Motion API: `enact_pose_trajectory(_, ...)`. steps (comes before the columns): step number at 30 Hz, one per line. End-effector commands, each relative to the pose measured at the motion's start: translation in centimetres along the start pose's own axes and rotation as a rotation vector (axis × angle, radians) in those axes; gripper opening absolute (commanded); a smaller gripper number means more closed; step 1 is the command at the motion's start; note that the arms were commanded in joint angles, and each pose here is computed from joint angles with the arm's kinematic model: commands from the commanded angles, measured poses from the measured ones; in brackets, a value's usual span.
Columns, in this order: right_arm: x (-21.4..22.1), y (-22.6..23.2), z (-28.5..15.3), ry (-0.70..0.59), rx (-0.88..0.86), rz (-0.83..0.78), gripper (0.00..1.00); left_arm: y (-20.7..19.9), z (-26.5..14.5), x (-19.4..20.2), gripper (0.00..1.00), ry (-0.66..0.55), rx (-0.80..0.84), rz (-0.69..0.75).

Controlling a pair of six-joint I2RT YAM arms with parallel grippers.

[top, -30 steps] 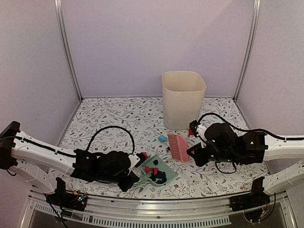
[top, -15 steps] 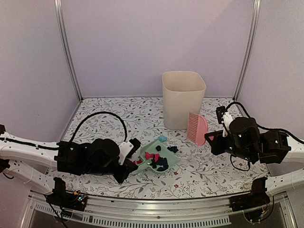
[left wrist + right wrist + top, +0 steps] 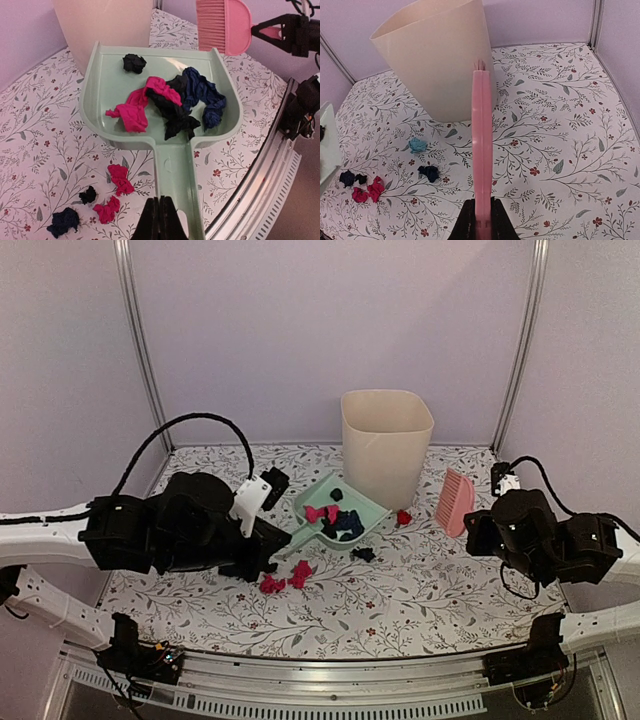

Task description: Sweep away the paper scraps from the table

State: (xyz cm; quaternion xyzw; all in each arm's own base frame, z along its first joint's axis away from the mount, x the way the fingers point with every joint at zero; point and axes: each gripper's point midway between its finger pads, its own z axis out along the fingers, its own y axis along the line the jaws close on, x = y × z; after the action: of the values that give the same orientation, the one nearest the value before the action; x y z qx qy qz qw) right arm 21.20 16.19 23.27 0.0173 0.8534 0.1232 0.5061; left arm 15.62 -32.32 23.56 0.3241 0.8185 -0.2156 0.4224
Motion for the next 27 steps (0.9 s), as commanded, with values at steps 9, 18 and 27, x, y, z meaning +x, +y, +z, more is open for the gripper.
enact_pose_trajectory(9,1.6,-2.6,1.3,0.021,0.108,0.014,0.0,3.0,-1.0,-11.9,0.0,-0.165,-0.147,0.052)
enact_pose_trajectory(18,2.5,-3.0,1.9,0.042,0.124,0.015,0.0,6.9,1.8,-19.1,0.0,-0.243,-0.289,0.138)
enact_pose_trajectory(27,2.6,-2.7,1.7,0.046,0.091,0.017,0.0,9.9,6.5,-23.9,0.0,-0.266,-0.473,0.35)
